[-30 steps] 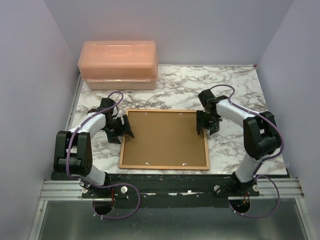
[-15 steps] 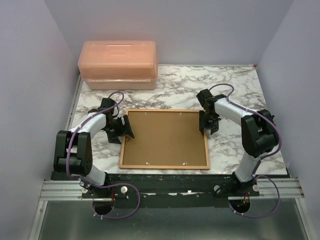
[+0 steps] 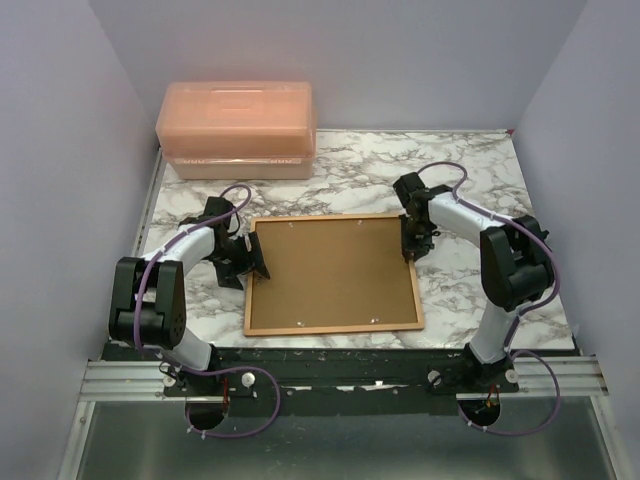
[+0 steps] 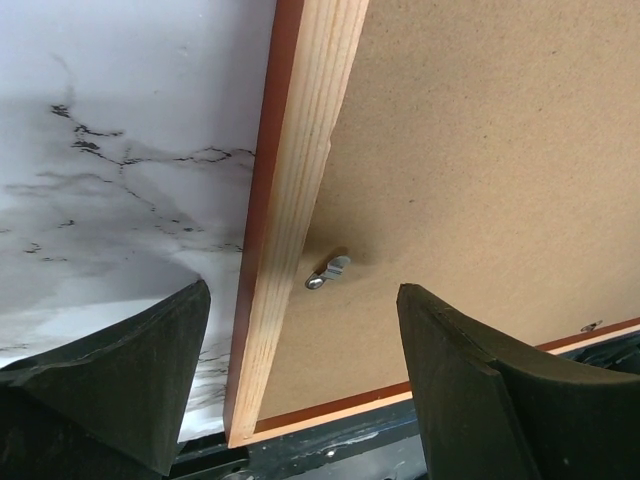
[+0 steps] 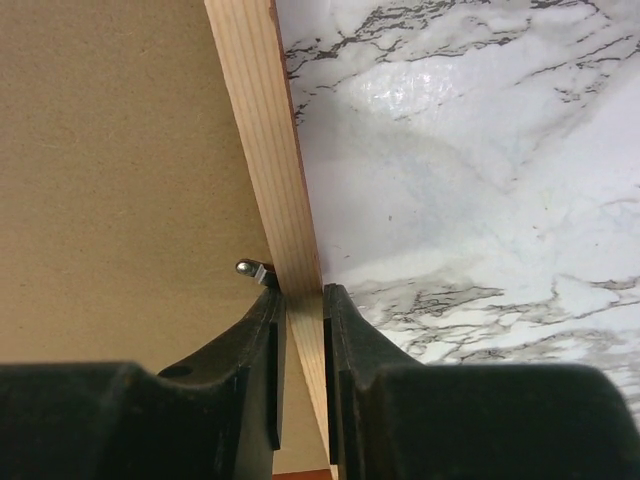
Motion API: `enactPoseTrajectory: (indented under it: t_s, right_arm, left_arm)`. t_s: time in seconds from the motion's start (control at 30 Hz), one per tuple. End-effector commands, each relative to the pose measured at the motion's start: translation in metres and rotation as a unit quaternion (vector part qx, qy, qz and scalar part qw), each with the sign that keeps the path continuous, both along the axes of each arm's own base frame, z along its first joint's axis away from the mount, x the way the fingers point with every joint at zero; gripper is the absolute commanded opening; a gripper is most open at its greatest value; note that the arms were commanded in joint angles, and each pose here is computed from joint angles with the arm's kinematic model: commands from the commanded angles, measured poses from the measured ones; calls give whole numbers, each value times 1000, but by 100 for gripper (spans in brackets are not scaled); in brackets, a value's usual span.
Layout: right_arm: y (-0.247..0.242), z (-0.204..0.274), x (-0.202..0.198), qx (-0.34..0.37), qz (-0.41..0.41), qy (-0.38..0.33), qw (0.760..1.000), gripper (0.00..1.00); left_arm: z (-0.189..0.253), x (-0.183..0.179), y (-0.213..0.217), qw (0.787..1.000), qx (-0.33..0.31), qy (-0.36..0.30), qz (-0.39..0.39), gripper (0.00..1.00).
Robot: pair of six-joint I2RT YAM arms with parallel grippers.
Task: Put the photo into the frame
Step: Install the photo frame at the center of the board.
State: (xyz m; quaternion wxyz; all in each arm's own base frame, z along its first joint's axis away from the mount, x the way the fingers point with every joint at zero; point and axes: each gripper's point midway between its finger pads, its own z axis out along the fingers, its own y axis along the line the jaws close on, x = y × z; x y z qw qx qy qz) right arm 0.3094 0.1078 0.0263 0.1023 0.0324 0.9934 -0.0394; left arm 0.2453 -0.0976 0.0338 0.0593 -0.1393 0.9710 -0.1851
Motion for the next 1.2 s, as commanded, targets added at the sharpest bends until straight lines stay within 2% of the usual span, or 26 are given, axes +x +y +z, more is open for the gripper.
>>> enactPoseTrajectory:
  t_s: [0.0,0.2,0.37,0.53,0.9,0.97,1.0,1.07,1.1,1.17]
  right_arm:
    - [-2,-19,29,44,-46,-36,997,18]
    - [-4,-26,25,128,-89,-22,988,14]
    - [-6,-27,21,127,-86,-18,988,14]
    - [-8,-29,18,124,-83,-13,989,14]
    - [-6,-33,13,128,-76,-2,989,12]
    - [-6,-34,12,128,-75,-2,989,12]
    - [-7,-34,12,128,-76,-1,989,12]
    - [-6,-34,12,129,-75,-1,989,12]
    - [-5,-34,12,130,-74,-1,989,12]
    - [-5,-34,11,132,-73,1,989,12]
  left_arm:
    - [3,2,-4,1000,-4,-4,-13,76]
    - [4,4,-2,1000,8,-9,-15,75]
    - [4,6,2,998,47,-15,-25,75]
    - [-2,7,9,995,98,-12,-21,69]
    - [-9,16,16,982,189,-12,-6,43]
    - [-8,17,17,981,194,-13,-5,31]
    - [-8,18,17,981,194,-13,-5,19]
    - [-8,18,17,981,196,-10,-7,4]
    - [-8,18,17,981,196,-9,-8,0]
    - [-8,19,15,982,190,-10,-11,0]
